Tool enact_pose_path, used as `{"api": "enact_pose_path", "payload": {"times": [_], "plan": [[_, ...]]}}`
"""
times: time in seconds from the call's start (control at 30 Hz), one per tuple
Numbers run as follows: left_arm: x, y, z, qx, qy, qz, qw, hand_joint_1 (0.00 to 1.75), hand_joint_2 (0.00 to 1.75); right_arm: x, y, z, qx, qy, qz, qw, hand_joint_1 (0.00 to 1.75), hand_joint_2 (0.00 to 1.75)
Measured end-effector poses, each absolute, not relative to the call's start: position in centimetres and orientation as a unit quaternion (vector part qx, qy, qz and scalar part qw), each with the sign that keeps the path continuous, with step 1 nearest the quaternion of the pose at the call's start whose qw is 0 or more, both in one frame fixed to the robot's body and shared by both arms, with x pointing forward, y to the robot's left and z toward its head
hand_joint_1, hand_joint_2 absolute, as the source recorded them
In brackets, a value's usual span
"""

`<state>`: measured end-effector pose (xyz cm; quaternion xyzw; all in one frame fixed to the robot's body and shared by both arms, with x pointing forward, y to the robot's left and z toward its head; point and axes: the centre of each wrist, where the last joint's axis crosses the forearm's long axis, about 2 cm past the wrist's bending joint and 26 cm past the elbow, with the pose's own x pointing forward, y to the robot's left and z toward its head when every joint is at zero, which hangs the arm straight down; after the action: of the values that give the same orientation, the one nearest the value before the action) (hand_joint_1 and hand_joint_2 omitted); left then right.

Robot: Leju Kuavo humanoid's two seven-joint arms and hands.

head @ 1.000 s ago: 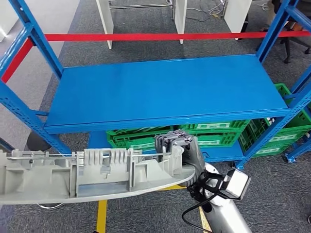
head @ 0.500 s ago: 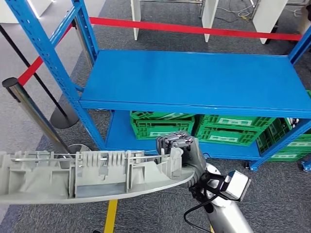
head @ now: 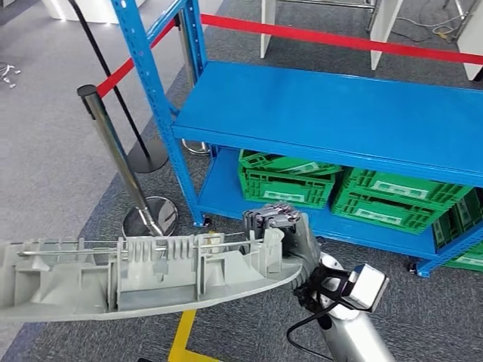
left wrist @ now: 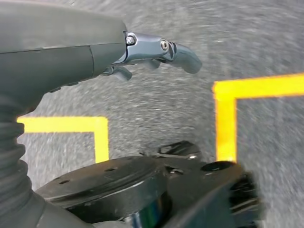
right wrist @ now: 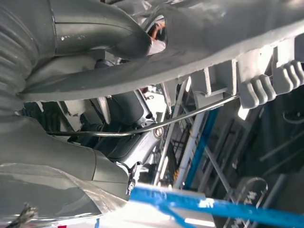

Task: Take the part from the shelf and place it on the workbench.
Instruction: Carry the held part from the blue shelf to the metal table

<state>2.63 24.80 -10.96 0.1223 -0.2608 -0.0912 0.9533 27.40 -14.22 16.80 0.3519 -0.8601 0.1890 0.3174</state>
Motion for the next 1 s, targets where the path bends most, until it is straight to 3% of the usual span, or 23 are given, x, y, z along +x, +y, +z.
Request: {"api": "enact_pose_path", "payload": {"times": [0.3, 0.5, 0.77, 1.0], "plan": [[2.8, 28.0, -10.9, 0.179, -0.264, 0.058, 0.946, 0.0, 1.75, 27.2, -14.1, 17.1, 0.357, -0.859, 0.199, 0.309, 1.75, 1.75], [2.8, 26.9, -10.5, 0.185, -0.249, 0.134, 0.941, 0.0, 1.75, 26.7, -13.9, 16.6, 0.361, -0.852, 0.213, 0.313, 1.75, 1.75], [2.5, 26.6, -10.2, 0.218, -0.234, 0.19, 0.928, 0.0, 1.75, 26.3, -13.2, 16.6, 0.366, -0.848, 0.225, 0.309, 1.75, 1.75], [2.3, 27.2, -10.0, 0.241, -0.223, 0.174, 0.928, 0.0, 1.75, 26.1, -13.2, 16.4, 0.367, -0.846, 0.228, 0.312, 1.75, 1.75]]}}
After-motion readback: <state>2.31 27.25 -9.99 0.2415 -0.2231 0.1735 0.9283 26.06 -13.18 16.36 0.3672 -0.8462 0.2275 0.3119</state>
